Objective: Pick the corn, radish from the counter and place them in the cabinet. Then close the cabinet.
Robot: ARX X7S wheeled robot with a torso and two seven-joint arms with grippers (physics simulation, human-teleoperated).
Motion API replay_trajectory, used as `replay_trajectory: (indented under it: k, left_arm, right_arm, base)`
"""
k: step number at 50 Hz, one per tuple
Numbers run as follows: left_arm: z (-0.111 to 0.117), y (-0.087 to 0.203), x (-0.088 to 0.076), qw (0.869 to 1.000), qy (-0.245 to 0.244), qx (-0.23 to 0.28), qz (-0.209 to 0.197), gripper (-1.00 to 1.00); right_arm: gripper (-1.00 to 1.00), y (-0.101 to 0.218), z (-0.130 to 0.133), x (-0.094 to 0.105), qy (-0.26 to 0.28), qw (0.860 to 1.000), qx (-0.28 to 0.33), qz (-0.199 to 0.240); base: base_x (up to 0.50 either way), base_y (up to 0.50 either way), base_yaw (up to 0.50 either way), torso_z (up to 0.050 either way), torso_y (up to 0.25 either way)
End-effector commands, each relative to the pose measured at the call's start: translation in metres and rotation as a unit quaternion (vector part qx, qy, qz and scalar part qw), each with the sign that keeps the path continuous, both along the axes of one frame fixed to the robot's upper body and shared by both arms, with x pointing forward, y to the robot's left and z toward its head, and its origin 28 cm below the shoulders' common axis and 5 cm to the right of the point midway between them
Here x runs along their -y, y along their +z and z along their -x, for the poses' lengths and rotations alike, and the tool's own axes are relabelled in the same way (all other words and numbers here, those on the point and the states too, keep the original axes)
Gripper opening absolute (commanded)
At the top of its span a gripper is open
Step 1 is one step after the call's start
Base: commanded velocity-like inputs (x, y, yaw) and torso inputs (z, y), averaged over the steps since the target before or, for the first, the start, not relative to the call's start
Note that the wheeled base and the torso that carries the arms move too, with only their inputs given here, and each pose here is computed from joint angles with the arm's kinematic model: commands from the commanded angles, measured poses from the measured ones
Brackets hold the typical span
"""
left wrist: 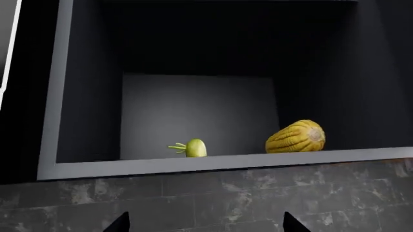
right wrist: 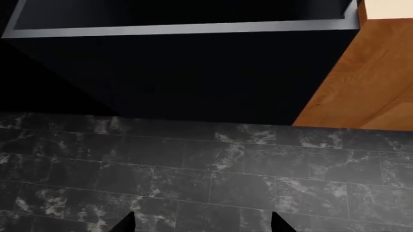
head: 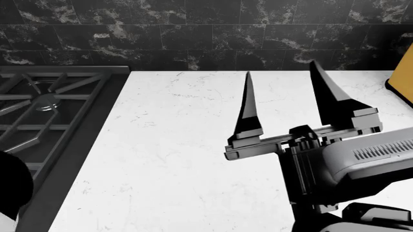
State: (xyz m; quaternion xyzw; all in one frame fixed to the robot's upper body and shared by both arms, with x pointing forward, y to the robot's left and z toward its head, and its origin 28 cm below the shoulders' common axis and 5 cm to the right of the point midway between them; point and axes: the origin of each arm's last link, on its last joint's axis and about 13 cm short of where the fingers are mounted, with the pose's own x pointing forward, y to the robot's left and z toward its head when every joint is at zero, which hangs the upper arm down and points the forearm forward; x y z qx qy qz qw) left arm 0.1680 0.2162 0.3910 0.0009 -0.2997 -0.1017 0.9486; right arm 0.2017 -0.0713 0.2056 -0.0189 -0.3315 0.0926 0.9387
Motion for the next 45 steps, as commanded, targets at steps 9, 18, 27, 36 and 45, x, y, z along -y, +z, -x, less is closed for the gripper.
replay_trajectory:
  k: [9,18,27,36,45]
  left_arm:
    - [0.009,-0.057,0.006,0.999,0.032,-0.006,0.009,1.0]
    - [-0.001,-0.077,0.008,0.999,0.038,-0.011,0.013,1.0]
    - [-0.003,-0.093,0.009,0.998,0.038,-0.025,0.039,1.0]
    - [-0.006,-0.097,0.013,0.998,0.033,-0.035,0.044,1.0]
    - [-0.008,-0.099,0.011,0.998,0.035,-0.039,0.047,1.0]
  right_arm:
    - [1.0,0.004,0.006,0.006,-0.021,1.0,0.012,-0.008]
    - [1.0,0.009,0.007,0.017,-0.044,0.999,0.017,-0.007]
    - [1.0,0.019,0.003,0.03,-0.066,0.997,0.029,-0.006]
    - [1.0,0.034,0.005,0.056,-0.105,0.994,0.042,-0.007]
    - [1.0,0.048,0.012,0.078,-0.112,0.992,0.039,-0.042]
  base:
    - [0.0,0.0,0.0,0.0,0.0]
    - [0.0,0.0,0.0,0.0,0.0]
    - [0.0,0.0,0.0,0.0,0.0]
    - [0.0,0.0,0.0,0.0,0.0]
    - [0.0,0.0,0.0,0.0,0.0]
